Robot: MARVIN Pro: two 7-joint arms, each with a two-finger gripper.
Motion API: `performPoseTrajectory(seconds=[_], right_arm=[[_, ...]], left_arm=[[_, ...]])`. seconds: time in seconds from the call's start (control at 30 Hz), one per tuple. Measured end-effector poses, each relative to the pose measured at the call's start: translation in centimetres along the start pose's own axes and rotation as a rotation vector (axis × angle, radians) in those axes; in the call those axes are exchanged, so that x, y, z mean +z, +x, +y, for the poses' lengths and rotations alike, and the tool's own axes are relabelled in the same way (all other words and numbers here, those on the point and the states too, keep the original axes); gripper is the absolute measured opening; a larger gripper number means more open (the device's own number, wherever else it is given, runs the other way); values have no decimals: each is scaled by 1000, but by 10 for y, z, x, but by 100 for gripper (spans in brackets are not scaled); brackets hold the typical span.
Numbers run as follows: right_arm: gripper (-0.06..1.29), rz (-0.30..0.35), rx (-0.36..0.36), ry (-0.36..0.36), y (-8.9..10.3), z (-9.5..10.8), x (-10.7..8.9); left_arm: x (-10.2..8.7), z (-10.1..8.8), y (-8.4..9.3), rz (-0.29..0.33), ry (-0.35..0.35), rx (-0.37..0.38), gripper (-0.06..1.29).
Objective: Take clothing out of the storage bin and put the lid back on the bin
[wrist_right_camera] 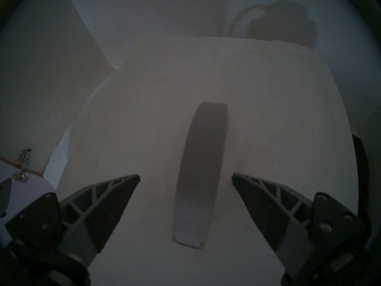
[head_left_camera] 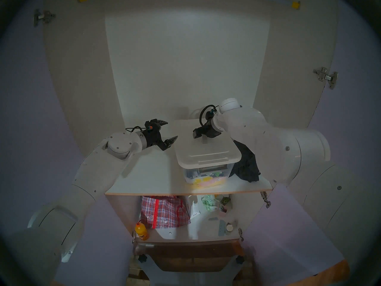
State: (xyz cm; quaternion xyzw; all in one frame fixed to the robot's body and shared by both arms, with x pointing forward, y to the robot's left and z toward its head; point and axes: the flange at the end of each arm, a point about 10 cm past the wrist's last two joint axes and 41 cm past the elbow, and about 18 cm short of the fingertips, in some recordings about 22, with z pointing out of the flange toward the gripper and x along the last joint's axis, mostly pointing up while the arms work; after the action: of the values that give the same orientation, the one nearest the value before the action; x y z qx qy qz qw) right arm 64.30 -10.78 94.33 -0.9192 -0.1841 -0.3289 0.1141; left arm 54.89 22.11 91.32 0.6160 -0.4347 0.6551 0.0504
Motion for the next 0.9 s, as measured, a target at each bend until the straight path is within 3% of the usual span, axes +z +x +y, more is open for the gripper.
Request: performPoseTrajectory(seconds=[0.23, 0.33, 0.63, 0.83, 0.9], right_arm=[[123, 6, -6, -74, 0, 20, -6], [123, 7, 14, -72, -1, 24, -7], [123, 4, 65, -4, -2, 29, -11], [123, -8, 77, 107, 1, 19, -16], [123, -8, 77, 107, 1, 19, -16]], left_arm=[[0, 0, 0, 0, 1, 0, 123], [0, 0, 0, 0, 1, 0, 123], [0, 0, 0, 0, 1, 0, 123], [0, 0, 0, 0, 1, 0, 123], [0, 0, 0, 0, 1, 0, 123]])
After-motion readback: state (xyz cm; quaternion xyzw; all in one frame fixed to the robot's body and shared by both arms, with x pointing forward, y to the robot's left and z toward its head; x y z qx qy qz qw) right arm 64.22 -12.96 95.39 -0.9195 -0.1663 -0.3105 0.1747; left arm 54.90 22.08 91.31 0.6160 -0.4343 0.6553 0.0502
